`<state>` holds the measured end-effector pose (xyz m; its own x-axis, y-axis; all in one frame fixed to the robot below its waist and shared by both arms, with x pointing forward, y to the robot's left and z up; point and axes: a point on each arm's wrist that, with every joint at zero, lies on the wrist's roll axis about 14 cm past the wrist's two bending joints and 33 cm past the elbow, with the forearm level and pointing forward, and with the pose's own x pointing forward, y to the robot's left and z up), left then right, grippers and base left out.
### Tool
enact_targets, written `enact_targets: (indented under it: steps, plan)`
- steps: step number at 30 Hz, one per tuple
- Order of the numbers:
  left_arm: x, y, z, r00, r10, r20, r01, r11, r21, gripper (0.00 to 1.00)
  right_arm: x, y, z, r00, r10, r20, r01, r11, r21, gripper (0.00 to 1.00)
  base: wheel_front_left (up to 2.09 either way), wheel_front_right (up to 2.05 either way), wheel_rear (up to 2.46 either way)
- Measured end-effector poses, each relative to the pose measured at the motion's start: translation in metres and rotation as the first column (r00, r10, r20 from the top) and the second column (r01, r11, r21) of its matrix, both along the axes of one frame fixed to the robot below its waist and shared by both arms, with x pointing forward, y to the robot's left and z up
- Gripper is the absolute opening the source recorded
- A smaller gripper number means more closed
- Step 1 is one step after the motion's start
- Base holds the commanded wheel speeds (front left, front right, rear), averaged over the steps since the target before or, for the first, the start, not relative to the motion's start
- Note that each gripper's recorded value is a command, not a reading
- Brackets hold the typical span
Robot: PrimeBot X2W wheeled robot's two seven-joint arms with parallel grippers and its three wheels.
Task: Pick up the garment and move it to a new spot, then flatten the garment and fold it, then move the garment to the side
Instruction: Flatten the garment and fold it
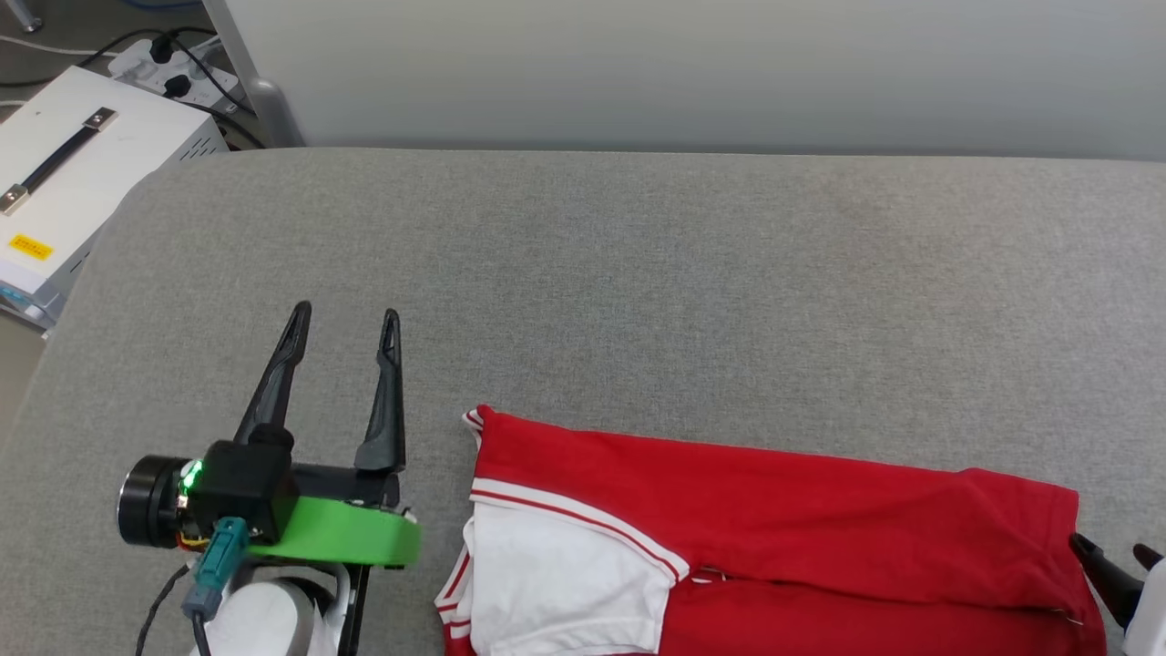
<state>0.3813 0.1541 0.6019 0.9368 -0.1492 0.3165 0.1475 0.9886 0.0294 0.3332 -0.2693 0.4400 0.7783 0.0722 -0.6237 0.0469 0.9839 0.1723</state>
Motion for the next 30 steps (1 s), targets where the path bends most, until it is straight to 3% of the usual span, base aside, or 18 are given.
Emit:
enact_targets:
  steps: [5, 19, 30]
  plan:
    - [0.002, 0.01, -0.027, 0.998, 0.03, -0.062, -0.026, 0.998, 0.051, 1.0, -0.007, -0.004, -0.023, 0.996, -0.044, -0.079, 0.046, 0.999, 0.026, 1.0, 0.0, 0.0, 0.0]
    - [0.009, 0.019, -0.046, 0.993, 0.053, -0.107, -0.046, 0.997, 0.061, 1.0, -0.008, 0.002, -0.063, 0.971, -0.103, -0.217, 0.137, 0.98, 0.146, 1.0, 0.0, 0.0, 0.0]
    - [0.009, 0.022, -0.048, 0.992, 0.054, -0.11, -0.047, 0.997, 0.061, 1.0, -0.011, 0.028, -0.075, 0.961, -0.042, -0.275, 0.11, 0.965, 0.237, 1.0, 0.0, 0.0, 0.0]
